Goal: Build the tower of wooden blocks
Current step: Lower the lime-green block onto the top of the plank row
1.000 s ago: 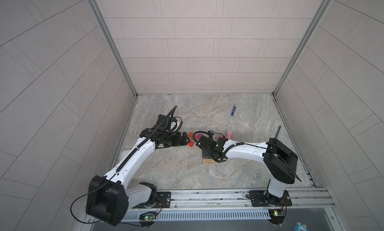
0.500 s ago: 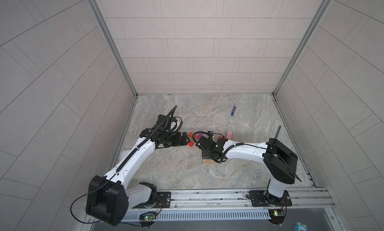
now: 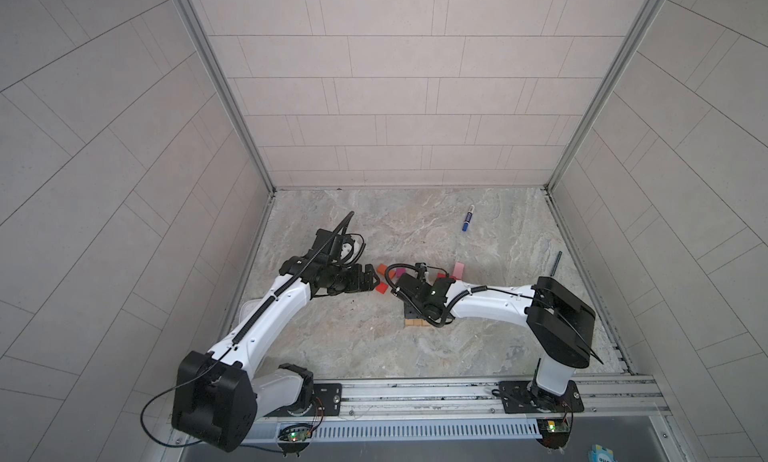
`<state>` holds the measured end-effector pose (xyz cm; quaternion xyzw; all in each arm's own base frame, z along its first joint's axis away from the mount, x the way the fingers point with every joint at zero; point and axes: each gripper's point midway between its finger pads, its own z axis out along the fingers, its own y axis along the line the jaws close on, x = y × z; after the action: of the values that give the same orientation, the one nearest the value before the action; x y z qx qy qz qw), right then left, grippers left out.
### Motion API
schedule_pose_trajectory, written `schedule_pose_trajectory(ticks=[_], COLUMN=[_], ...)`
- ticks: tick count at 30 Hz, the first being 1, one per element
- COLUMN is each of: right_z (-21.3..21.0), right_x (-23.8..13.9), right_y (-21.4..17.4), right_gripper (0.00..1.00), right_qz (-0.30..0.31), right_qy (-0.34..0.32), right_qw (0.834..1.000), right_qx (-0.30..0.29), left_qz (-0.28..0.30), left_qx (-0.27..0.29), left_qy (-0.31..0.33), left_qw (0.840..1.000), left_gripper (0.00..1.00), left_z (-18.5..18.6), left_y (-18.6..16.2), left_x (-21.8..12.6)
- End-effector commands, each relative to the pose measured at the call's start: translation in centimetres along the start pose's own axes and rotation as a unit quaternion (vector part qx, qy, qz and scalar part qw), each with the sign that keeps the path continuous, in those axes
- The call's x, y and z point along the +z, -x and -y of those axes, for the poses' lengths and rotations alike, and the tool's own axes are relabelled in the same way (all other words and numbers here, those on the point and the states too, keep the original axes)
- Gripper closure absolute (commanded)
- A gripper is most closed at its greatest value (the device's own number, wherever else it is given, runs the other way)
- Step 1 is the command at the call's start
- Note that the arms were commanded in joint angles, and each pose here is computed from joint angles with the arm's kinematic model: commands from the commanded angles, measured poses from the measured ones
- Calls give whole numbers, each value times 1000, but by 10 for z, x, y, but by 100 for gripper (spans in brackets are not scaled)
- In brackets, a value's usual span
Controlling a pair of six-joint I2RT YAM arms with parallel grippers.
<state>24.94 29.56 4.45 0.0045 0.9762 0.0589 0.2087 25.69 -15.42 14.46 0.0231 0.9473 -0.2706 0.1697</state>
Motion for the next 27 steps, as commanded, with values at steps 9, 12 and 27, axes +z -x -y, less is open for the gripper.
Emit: schedule_pose_trajectory(ticks=[9, 12, 27], right_z=[8, 8, 10], right_x=[2, 2, 2], right_y=[-6, -6, -5], right_gripper=[48, 46, 38], right_qz=[0, 1, 3], right_qy=[-19, -20, -24], right_qw=[1000, 1000, 1000], right_qx=[5, 4, 2], left_qz=[5, 6, 5], left_qx=[-2, -2, -2], left_qy=[-3, -3, -2], left_qw=[1000, 1000, 1000], left_gripper=[5, 6, 5], left_z=[-1, 0, -1], left_y=[-1, -1, -1], left_x=[-2, -3, -2])
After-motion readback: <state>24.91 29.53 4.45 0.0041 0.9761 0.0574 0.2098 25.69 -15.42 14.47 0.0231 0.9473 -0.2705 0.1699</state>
